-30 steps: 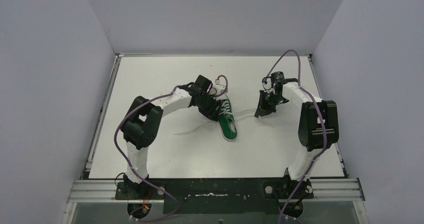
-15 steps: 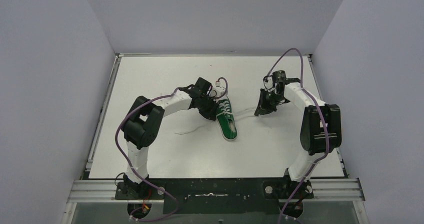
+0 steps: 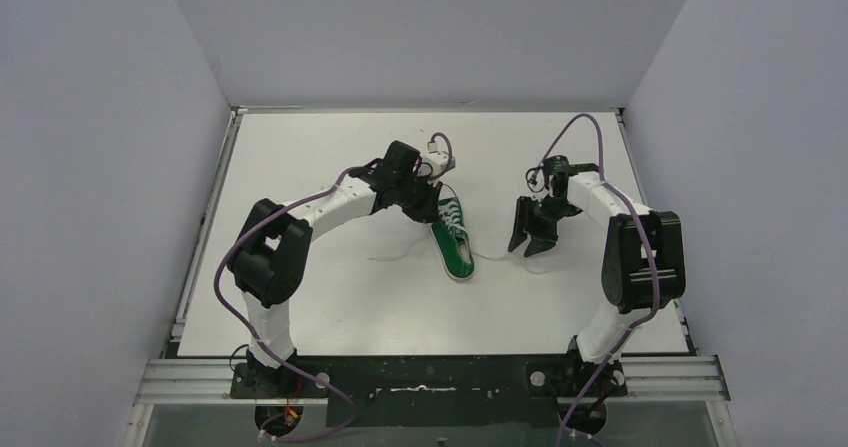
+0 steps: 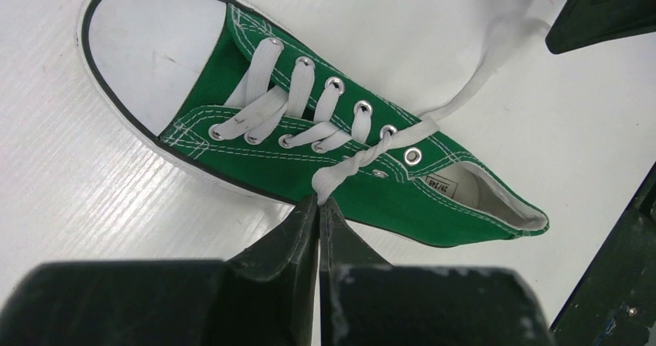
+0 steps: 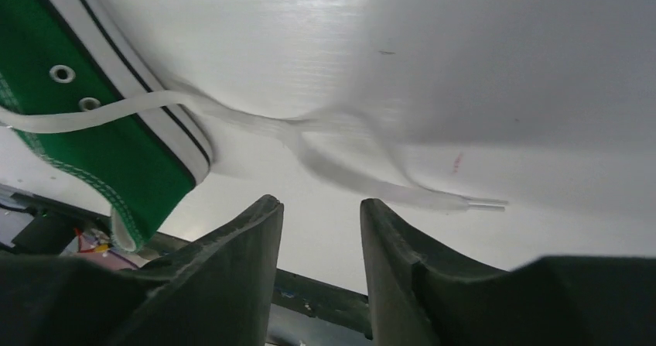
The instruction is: Tie the shoes
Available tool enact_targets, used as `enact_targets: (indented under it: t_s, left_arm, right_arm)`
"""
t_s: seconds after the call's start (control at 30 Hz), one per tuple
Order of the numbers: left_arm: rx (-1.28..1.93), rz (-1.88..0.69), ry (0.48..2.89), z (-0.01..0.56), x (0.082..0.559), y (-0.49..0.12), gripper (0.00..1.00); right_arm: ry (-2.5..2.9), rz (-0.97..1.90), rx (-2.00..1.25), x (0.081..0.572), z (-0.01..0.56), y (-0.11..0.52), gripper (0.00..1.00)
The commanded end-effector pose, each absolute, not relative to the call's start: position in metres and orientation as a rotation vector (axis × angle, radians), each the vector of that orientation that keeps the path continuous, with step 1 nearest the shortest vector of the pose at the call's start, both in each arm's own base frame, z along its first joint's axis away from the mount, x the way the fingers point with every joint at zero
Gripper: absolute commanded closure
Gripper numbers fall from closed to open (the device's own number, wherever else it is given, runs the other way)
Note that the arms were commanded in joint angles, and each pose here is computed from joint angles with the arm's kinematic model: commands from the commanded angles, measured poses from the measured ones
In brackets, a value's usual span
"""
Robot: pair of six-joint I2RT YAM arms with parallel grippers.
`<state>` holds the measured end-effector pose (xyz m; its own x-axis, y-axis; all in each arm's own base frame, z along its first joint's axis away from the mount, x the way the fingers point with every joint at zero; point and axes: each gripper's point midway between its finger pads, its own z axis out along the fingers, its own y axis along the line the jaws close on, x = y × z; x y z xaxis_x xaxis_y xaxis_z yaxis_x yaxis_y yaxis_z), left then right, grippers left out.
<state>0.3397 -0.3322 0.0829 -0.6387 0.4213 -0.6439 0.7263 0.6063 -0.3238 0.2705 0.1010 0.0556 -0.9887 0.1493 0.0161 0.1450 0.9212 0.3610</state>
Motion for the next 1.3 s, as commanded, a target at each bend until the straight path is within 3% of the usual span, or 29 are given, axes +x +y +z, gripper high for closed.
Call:
enact_targets:
  t_s: [0.0,0.17,0.43,0.5,0.8,1.03,1.17,1.27]
  left_arm:
    - [0.885,-0.88,2.191,0.126,0.342,-0.35,1.0]
    - [0.872,-0.913,2.193,0.126,0.337,-0.352,1.0]
    - [0.892,-0.927,2.189,0.124,0.329,-0.356,1.0]
    - [0.902,-0.923,2.185,0.122,0.326,-0.355,1.0]
    - [0.952,-0.901,2.116,0.127,0.324,-0.353,1.0]
    - [1.012,-0.915,1.955,0.138,0.33,-0.361,1.0]
    - [1.053,-0.903,1.919,0.137,0.332,-0.362,1.0]
    - [1.087,-0.891,1.861,0.137,0.336,-0.365,1.0]
  right_arm:
    - [3.056,0.358,0.155,0.277,0.064,0.077,0.54]
    - [3.079,0.393,0.348,0.259,0.062,0.078,0.47]
    - [2.723,0.38,1.228,0.271,0.066,0.075,0.35]
    - [2.572,0.309,1.386,0.283,0.068,0.063,0.27]
    - [2.344,0.175,1.794,0.289,0.036,0.058,0.3]
    - [2.29,0.077,1.877,0.282,0.007,0.049,0.36]
    - [2.243,0.103,1.912,0.286,0.002,0.05,0.55]
    - [2.27,0.089,1.781,0.308,0.011,0.041,0.99]
